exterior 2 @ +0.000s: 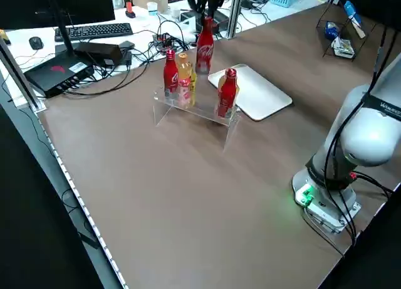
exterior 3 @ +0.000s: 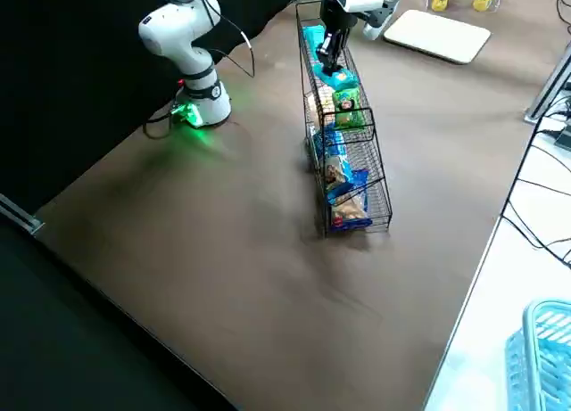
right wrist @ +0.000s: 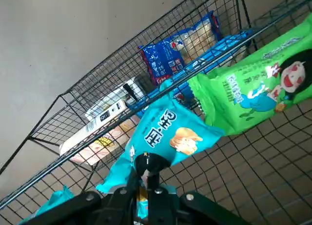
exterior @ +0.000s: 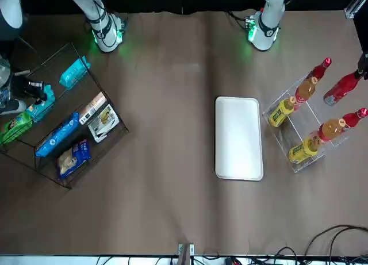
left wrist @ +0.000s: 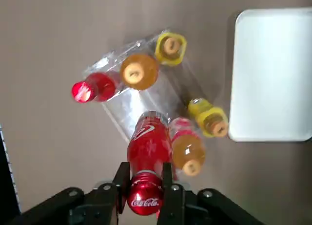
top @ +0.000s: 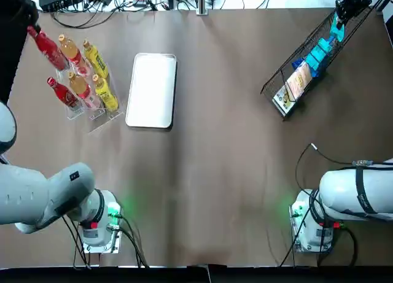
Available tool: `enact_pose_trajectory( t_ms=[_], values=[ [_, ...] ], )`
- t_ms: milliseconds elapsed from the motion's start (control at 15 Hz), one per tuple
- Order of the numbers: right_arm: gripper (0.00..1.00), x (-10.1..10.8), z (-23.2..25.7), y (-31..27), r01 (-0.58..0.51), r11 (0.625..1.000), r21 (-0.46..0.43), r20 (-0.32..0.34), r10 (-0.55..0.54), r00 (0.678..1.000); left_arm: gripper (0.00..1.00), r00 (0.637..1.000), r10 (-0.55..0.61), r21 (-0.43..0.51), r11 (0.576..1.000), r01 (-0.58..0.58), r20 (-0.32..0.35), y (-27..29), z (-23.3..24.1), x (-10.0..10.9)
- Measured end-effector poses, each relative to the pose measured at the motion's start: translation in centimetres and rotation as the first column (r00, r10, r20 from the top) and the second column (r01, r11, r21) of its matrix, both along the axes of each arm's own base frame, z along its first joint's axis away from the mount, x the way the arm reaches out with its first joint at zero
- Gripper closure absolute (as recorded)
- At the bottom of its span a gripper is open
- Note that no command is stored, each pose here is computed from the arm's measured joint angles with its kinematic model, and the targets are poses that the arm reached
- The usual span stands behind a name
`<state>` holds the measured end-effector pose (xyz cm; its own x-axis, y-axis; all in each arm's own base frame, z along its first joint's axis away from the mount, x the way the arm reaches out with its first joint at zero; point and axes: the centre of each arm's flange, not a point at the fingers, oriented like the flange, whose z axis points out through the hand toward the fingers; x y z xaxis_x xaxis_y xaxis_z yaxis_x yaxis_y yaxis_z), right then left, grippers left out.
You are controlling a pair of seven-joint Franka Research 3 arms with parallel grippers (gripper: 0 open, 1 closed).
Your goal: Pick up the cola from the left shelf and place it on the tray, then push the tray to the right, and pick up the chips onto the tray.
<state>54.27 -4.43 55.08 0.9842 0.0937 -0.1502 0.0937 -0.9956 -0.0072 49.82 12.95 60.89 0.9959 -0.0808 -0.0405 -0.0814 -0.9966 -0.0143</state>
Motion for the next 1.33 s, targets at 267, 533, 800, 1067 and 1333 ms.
enact_pose_trajectory(
  t_ms=[267, 533, 800, 1067, 1333],
  values=[
    [0.91, -0.2, 0.3, 0.0, -0.001, 1.000, 0.000, -0.014, 0.001, 1.000, 0.69, 0.997, 0.072, -0.004, 0.997, -0.072, -0.029, -7.2, -1.8, 3.7],
    [0.91, -0.3, 2.6, 0.6, -0.010, 1.000, -0.001, -0.006, 0.010, 1.000, 0.69, 0.997, 0.049, -0.038, 0.998, -0.051, -0.063, -13.8, -7.2, 7.3],
    [0.91, -0.2, 6.0, 1.6, -0.018, 1.000, -0.004, 0.059, 0.018, 0.998, 0.69, 0.996, 0.046, -0.066, 0.997, -0.051, -0.077, -19.6, -11.8, 9.6],
    [0.92, -0.1, 7.3, 6.3, 0.016, 1.000, -0.012, 0.090, -0.015, 0.996, 0.69, 0.995, 0.034, -0.082, 0.996, -0.041, -0.090, -27.8, -16.0, 9.9],
    [0.93, -0.3, 7.1, 11.3, 0.011, 1.000, -0.015, 0.086, -0.010, 0.996, 0.69, 0.996, 0.046, -0.100, 0.994, -0.054, -0.075, -31.7, -21.2, 9.4]
  ],
)
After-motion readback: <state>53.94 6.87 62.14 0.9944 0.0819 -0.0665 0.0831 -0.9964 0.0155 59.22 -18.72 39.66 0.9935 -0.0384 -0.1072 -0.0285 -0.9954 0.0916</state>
